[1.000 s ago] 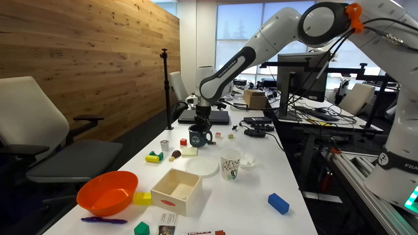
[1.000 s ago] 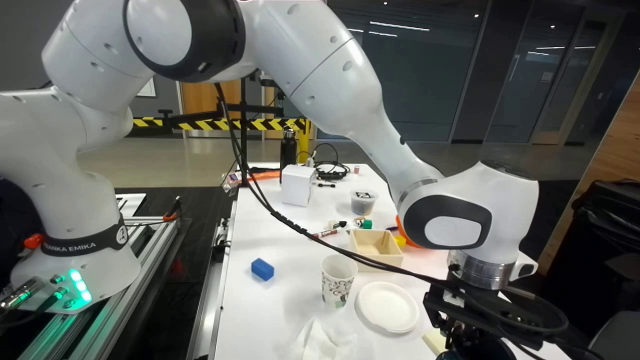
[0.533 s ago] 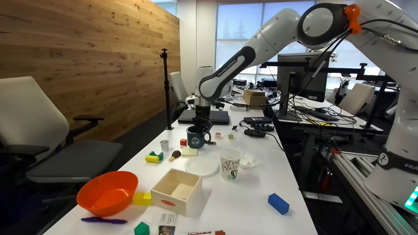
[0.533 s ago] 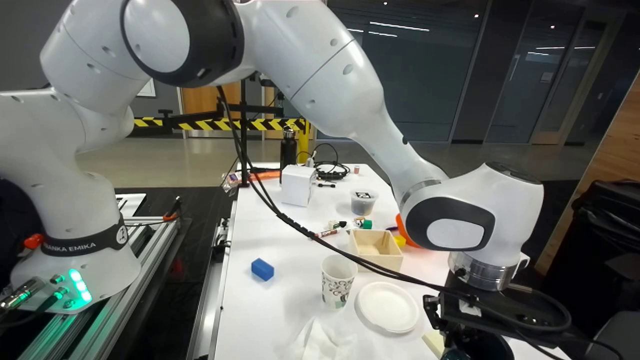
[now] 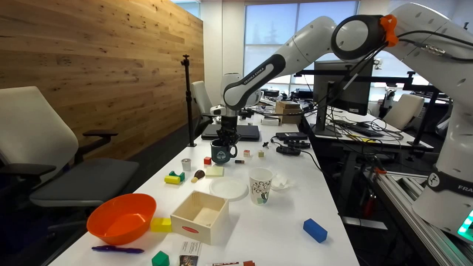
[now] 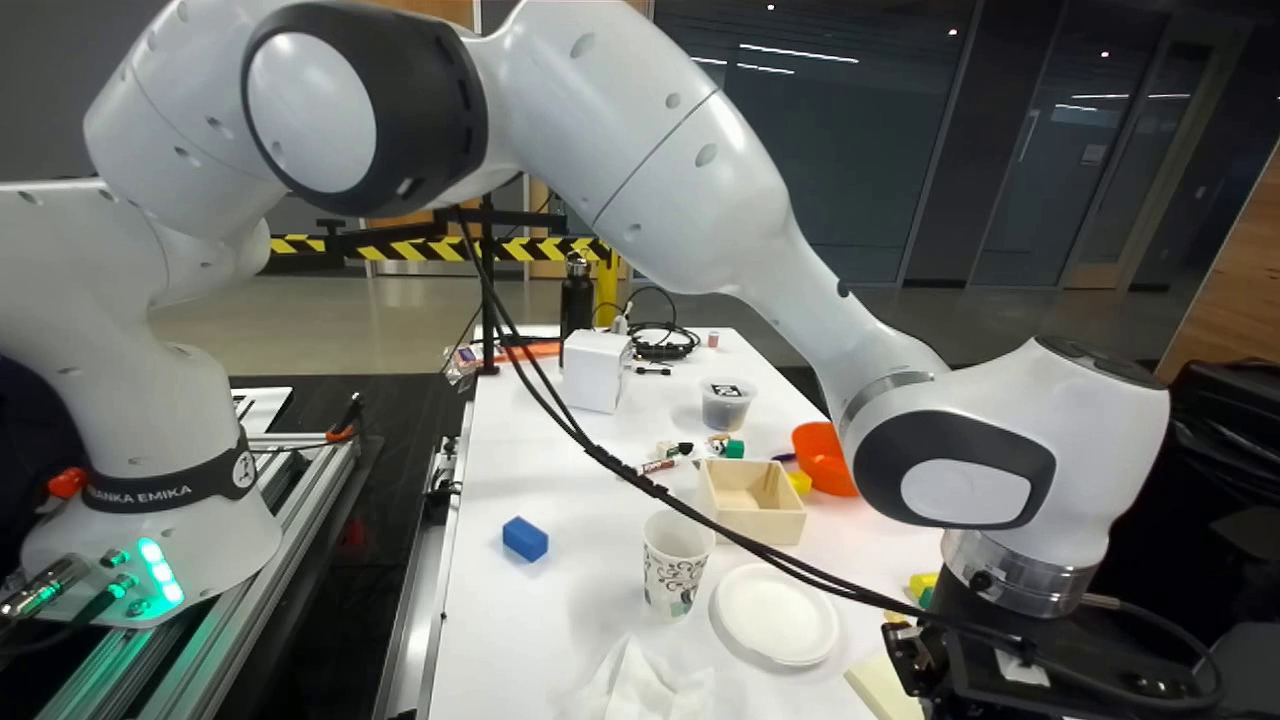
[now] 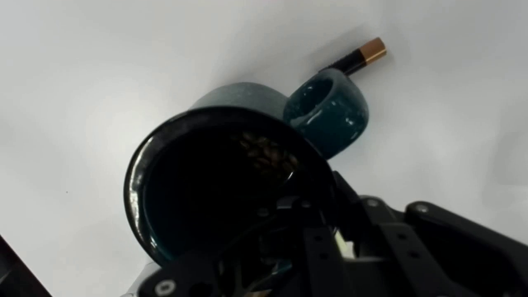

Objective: Move the blue cup forward

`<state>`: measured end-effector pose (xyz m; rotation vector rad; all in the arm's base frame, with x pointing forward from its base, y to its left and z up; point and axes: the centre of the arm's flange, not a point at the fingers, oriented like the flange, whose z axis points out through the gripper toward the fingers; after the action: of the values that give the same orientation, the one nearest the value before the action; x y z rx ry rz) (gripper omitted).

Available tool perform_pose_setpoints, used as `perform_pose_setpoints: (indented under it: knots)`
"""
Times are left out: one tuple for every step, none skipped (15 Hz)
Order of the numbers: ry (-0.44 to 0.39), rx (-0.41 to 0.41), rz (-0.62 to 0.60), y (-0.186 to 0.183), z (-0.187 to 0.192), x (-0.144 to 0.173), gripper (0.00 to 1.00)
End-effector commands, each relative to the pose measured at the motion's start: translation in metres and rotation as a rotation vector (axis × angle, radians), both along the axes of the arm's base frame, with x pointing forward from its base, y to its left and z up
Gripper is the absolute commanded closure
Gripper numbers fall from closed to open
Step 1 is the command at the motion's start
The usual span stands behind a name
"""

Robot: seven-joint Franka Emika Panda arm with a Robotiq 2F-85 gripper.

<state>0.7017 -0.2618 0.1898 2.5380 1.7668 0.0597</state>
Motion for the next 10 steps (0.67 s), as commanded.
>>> perform_pose_setpoints:
  knots:
    - [-0.004,0.026,0.033,-0.03,0.002,0.025,0.96]
    - [0.004,0.029,0.042,-0.034,-0.002,0.025,0.96]
    - [0.012,0.031,0.044,-0.038,-0.007,0.025,0.96]
    - [0.02,0.033,0.043,-0.041,-0.012,0.025,0.96]
    - [0.026,0.036,0.047,-0.042,-0.015,0.026,0.96]
    - [0.024,0.04,0.056,-0.043,-0.017,0.027,0.96]
    - [0.02,0.042,0.065,-0.043,-0.015,0.028,0.96]
    - [0.016,0.044,0.072,-0.043,-0.015,0.03,0.96]
    - [0.013,0.044,0.078,-0.043,-0.015,0.031,0.96]
    - [0.013,0.043,0.083,-0.041,-0.015,0.032,0.96]
